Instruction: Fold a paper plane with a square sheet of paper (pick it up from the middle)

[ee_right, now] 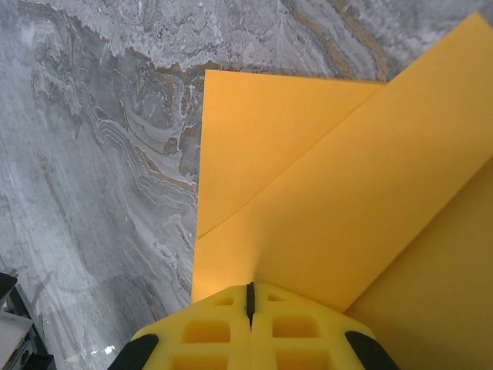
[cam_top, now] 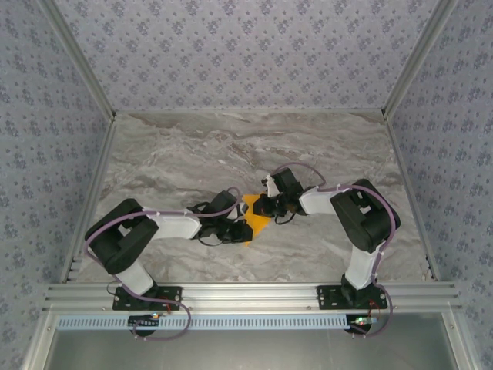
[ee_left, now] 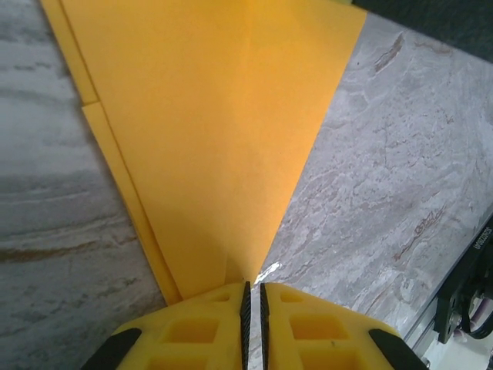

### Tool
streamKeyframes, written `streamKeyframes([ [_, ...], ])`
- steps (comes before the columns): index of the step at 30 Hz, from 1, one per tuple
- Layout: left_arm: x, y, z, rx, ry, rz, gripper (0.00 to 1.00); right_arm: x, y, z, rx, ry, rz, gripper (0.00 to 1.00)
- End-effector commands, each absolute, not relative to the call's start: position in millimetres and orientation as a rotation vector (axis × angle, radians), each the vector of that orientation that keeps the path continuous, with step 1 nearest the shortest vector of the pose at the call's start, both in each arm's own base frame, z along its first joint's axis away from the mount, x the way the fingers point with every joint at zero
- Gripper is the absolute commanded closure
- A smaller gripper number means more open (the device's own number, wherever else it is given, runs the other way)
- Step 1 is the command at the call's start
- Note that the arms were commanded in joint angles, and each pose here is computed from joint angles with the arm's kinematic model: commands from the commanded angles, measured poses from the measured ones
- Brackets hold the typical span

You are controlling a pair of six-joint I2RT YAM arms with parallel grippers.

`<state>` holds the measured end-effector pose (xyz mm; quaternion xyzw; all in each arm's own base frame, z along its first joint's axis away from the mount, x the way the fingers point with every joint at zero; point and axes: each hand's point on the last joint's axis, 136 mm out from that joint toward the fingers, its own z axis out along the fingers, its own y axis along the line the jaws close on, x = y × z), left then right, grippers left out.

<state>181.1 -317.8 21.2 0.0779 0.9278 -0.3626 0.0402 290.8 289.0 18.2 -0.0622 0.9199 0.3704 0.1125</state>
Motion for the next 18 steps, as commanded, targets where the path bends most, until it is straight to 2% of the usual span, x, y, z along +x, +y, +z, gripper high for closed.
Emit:
streamKeyframes([
  [1,162.5,-302.9,1.7,0.221,2.945,-1.033,0.85,268.4,253.9,-36.4,-0.076,2.91,0.838,0.97],
  [18,140.6,-285.6,0.8,0.257,3.002,-1.0,0.85,269.1,253.0,-37.5,-0.078,2.921,0.817,0.97],
])
